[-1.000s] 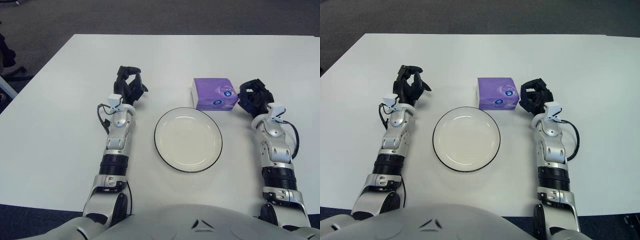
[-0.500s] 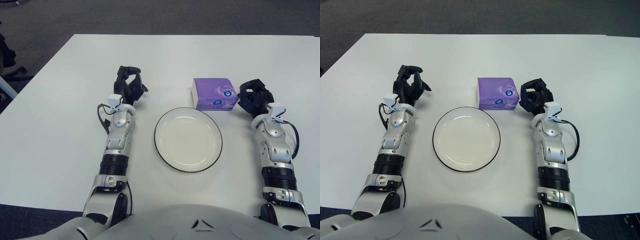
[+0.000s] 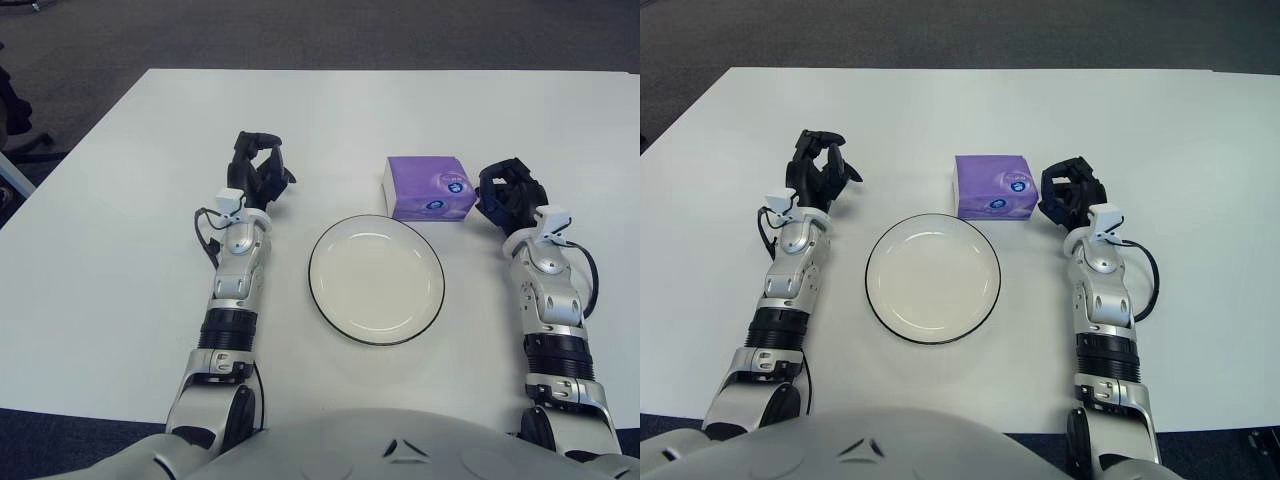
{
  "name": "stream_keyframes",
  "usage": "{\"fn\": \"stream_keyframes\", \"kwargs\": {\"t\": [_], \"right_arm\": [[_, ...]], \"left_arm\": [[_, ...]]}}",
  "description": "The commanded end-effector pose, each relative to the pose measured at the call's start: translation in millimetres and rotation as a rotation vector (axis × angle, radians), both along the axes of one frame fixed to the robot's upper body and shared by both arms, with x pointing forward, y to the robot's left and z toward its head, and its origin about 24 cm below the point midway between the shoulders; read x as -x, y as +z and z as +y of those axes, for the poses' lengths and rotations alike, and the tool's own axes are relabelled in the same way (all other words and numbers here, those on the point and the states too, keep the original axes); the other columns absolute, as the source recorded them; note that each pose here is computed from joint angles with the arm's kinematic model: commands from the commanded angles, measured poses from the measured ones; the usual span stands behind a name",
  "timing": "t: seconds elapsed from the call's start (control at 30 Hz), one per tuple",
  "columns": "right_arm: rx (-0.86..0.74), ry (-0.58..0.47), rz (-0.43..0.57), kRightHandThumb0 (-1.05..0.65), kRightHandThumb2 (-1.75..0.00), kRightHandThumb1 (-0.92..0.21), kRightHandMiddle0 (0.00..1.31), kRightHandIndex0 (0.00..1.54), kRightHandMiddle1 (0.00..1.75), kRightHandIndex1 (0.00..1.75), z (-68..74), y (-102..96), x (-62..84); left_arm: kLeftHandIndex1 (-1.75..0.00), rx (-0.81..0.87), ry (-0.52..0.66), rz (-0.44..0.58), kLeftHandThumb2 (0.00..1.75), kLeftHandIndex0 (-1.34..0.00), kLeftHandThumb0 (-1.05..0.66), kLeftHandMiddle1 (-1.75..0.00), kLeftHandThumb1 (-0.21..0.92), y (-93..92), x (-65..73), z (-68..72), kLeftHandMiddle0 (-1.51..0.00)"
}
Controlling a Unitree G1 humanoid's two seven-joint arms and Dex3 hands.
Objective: Put the tissue paper into the plate.
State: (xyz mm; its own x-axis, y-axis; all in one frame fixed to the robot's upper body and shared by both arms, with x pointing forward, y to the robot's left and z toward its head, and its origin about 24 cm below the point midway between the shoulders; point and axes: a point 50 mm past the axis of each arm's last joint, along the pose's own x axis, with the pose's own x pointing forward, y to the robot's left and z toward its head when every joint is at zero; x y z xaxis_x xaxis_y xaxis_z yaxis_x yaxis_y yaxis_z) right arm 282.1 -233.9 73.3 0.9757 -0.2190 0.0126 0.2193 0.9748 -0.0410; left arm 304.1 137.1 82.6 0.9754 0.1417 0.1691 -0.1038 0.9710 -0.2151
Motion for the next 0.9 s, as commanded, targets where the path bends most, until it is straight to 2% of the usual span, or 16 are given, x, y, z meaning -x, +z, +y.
{"fn": "stream_keyframes", "kwargs": {"t": [0.0,0.03,0.07,0.1,0.13,0.17,0.23,0.27,0.3,0.33,0.4,0.47,0.57,0.63,0.77,0.87], "right_arm": [[-0.458,0.137,-0.065,-0.37,-0.76,-0.73,0.32,0.83,1.75,1.75,18.5,5.6,-12.2],[-0.719,0.320,-0.267,-0.46,-0.79,-0.77,0.25,0.70,1.47,1.48,32.4,49.3,-27.8],[-0.745,0.427,-0.411,-0.57,-0.85,-0.83,0.17,0.57,1.03,0.99,37.0,79.2,-36.1],[-0.565,0.392,-0.487,-0.63,-0.85,-0.86,0.13,0.52,0.71,0.64,34.8,93.9,-40.2],[-0.373,0.339,-0.498,-0.63,-0.83,-0.87,0.12,0.51,0.60,0.51,32.6,95.3,-40.7],[0.041,0.175,-0.491,-0.64,-0.79,-0.89,0.10,0.50,0.43,0.33,27.3,98.7,-40.9],[0.538,0.022,-0.542,-0.62,-0.59,-0.90,0.10,0.43,0.28,0.17,28.5,102.3,-38.1],[0.678,-0.016,-0.566,-0.58,-0.43,-0.91,0.11,0.38,0.21,0.11,29.6,102.1,-37.3],[0.724,-0.033,-0.573,-0.56,-0.33,-0.91,0.11,0.34,0.17,0.07,29.7,101.8,-37.4],[0.966,-0.142,-0.567,-0.55,-0.29,-0.92,0.12,0.32,0.16,0.06,29.1,98.2,-43.0],[1.273,-0.259,-0.676,-0.57,-0.24,-0.92,0.21,0.24,0.12,0.02,27.3,93.1,-48.4],[1.145,-0.204,-0.704,-0.57,-0.26,-0.92,0.27,0.22,0.12,0.02,28.0,90.6,-51.4],[0.508,-0.001,-0.604,-0.59,-0.37,-0.92,0.29,0.24,0.10,0.02,32.1,92.7,-57.1],[0.214,0.111,-0.595,-0.63,-0.49,-0.92,0.26,0.27,0.07,0.03,35.7,95.4,-59.3],[-0.199,0.206,-0.581,-0.71,-0.73,-0.92,0.21,0.33,0.03,0.03,40.9,103.2,-61.8],[-0.307,0.211,-0.594,-0.74,-0.79,-0.92,0.19,0.34,0.02,0.03,41.8,105.7,-61.7]], "left_arm": [[-1.75,0.021,0.017,0.238,0.68,-0.28,-0.36,-1.75,0.79,-65.4,31.1,-0.4,-0.86],[-1.75,0.021,0.016,0.238,0.68,-0.28,-0.36,-1.75,0.79,-65.6,31.1,-0.5,-0.86],[-1.75,0.020,0.016,0.240,0.68,-0.28,-0.36,-1.75,0.80,-66.0,31.0,-0.4,-0.86],[-1.75,0.019,0.016,0.240,0.68,-0.28,-0.36,-1.75,0.80,-66.3,31.0,-0.3,-0.86],[-1.75,0.019,0.016,0.241,0.68,-0.28,-0.36,-1.75,0.80,-66.4,31.1,-0.3,-0.86],[-1.75,0.019,0.016,0.242,0.68,-0.28,-0.36,-1.75,0.80,-66.6,31.0,-0.2,-0.86],[-1.75,0.018,0.015,0.243,0.68,-0.28,-0.36,-1.75,0.80,-67.3,31.0,0.0,-0.86],[-1.75,0.018,0.015,0.244,0.68,-0.28,-0.36,-1.75,0.80,-67.7,31.0,0.2,-0.86],[-1.75,0.018,0.015,0.245,0.68,-0.28,-0.36,-1.75,0.80,-67.9,31.0,0.2,-0.86],[-1.75,0.018,0.015,0.246,0.68,-0.28,-0.36,-1.75,0.80,-68.2,30.9,0.4,-0.86],[-1.75,0.018,0.015,0.247,0.68,-0.28,-0.36,-1.75,0.80,-68.5,30.7,0.3,-0.86],[-1.75,0.017,0.014,0.248,0.68,-0.28,-0.36,-1.75,0.80,-68.8,30.0,0.7,-0.86],[-1.75,0.016,0.014,0.248,0.68,-0.28,-0.36,-1.75,0.80,-68.6,28.6,1.1,-0.86],[-1.75,0.015,0.015,0.248,0.68,-0.28,-0.36,-1.75,0.80,-68.4,28.1,1.1,-0.86],[-1.75,0.013,0.015,0.245,0.68,-0.28,-0.36,-1.75,0.80,-68.1,27.2,1.1,-0.86],[-1.75,0.013,0.016,0.244,0.68,-0.28,-0.36,-1.75,0.80,-68.1,26.9,1.2,-0.86]]}}
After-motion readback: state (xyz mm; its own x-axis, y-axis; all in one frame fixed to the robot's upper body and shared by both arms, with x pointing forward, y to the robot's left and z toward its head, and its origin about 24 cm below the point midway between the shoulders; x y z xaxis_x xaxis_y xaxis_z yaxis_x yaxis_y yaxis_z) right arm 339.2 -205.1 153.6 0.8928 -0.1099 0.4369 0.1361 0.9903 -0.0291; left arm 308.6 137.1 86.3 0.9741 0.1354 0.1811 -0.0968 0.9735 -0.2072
